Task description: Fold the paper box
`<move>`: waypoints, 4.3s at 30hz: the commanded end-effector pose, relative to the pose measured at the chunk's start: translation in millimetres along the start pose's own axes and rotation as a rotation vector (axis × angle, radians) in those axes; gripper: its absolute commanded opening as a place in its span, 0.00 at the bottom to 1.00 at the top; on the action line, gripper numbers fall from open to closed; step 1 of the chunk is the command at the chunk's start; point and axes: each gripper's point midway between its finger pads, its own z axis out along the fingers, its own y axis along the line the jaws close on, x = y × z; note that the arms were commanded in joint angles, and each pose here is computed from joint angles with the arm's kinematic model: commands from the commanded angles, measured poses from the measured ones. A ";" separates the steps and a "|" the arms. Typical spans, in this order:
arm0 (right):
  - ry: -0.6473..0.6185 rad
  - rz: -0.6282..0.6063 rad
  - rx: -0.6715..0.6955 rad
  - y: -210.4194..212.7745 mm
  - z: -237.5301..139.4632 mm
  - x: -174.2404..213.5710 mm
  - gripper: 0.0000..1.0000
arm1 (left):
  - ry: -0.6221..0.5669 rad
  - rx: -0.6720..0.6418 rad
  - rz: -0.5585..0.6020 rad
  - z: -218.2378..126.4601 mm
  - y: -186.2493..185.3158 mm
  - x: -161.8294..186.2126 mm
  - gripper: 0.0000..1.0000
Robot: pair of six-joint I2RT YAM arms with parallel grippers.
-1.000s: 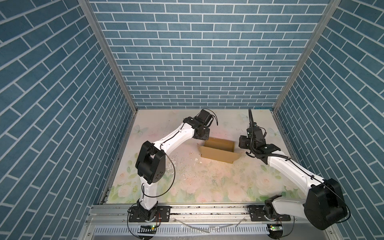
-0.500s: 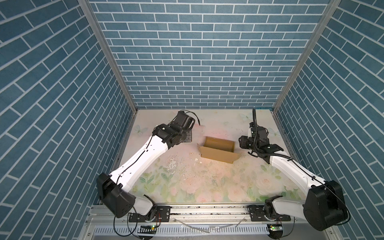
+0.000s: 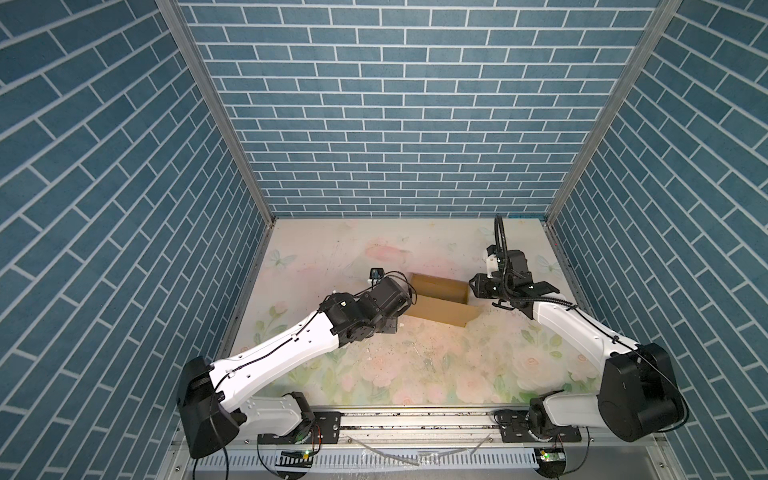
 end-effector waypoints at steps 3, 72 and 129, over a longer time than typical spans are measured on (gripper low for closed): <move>0.042 -0.065 -0.145 27.8 -0.7 -3.8 0.33 | -0.048 0.000 -0.013 17.9 -10.0 -9.3 0.26; 0.206 -0.161 -0.252 100.1 -8.6 83.5 0.27 | 0.025 0.268 -0.057 104.2 -58.0 -73.0 0.25; -0.117 -0.137 -0.065 103.7 -6.9 65.1 0.31 | -0.055 0.266 0.032 75.6 -18.3 -174.4 0.33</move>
